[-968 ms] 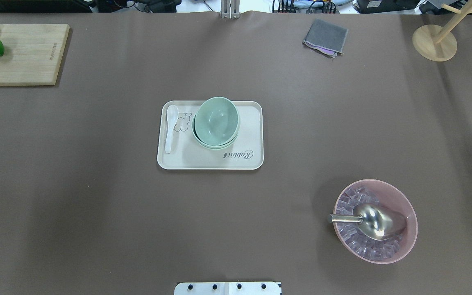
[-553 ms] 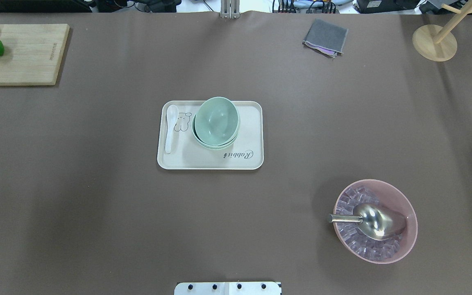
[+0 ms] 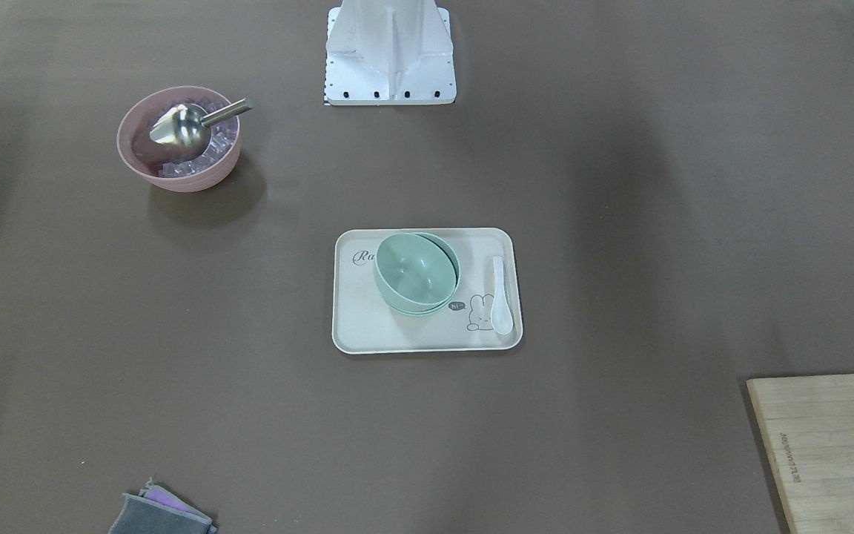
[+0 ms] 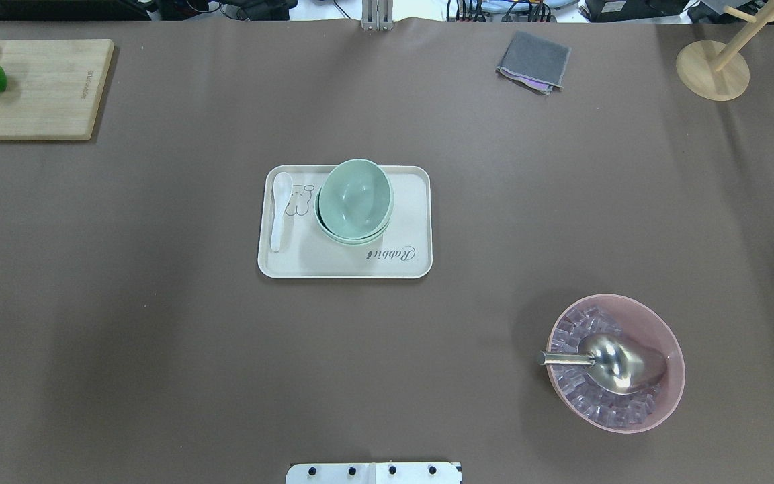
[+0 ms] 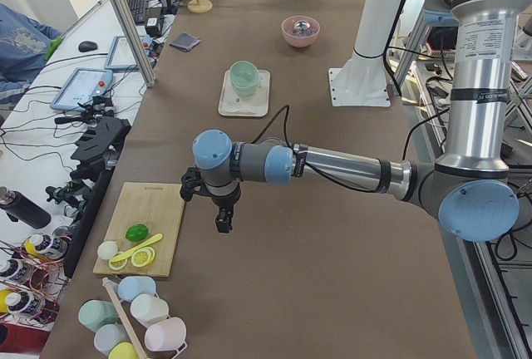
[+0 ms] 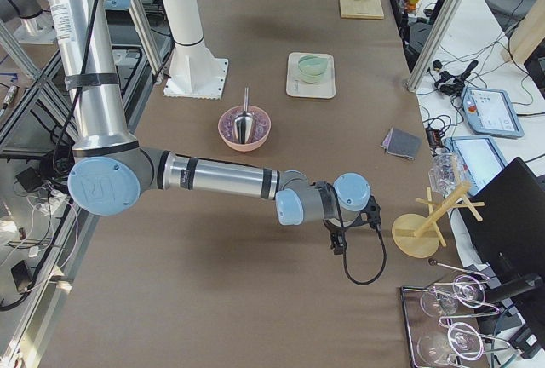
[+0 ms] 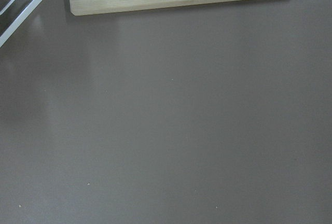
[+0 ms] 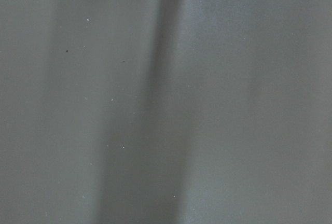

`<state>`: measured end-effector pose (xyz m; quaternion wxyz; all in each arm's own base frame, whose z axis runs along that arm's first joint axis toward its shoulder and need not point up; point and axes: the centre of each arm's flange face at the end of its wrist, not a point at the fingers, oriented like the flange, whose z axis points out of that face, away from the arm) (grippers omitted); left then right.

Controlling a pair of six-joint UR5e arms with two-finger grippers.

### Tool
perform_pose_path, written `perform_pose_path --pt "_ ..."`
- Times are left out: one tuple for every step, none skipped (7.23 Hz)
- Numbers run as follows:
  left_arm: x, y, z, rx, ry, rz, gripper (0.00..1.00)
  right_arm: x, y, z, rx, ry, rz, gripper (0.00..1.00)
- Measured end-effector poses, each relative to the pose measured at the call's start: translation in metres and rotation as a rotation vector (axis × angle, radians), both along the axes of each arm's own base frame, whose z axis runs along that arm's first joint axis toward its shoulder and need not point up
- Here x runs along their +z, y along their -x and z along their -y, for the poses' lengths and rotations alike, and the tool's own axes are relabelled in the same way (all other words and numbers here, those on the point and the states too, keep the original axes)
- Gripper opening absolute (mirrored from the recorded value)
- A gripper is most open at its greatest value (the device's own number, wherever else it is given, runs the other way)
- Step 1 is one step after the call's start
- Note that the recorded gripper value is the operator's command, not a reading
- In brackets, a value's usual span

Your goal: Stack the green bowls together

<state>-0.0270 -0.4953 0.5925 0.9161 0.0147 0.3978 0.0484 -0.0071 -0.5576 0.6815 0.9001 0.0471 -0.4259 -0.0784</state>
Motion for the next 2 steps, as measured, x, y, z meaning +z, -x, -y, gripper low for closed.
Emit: perform_pose_path --pt "0.0048 -0.0005 -0.0004 0.001 0.008 -0.003 0.98 -0.0005 0.0001 0.0 0.0 0.0 0.001 1.0" --pt "0.0062 -0.0008 -0.0004 0.002 0.01 -0.005 0.98 -0.0006 0.0002 -0.0001 0.0 0.0 0.003 1.0"
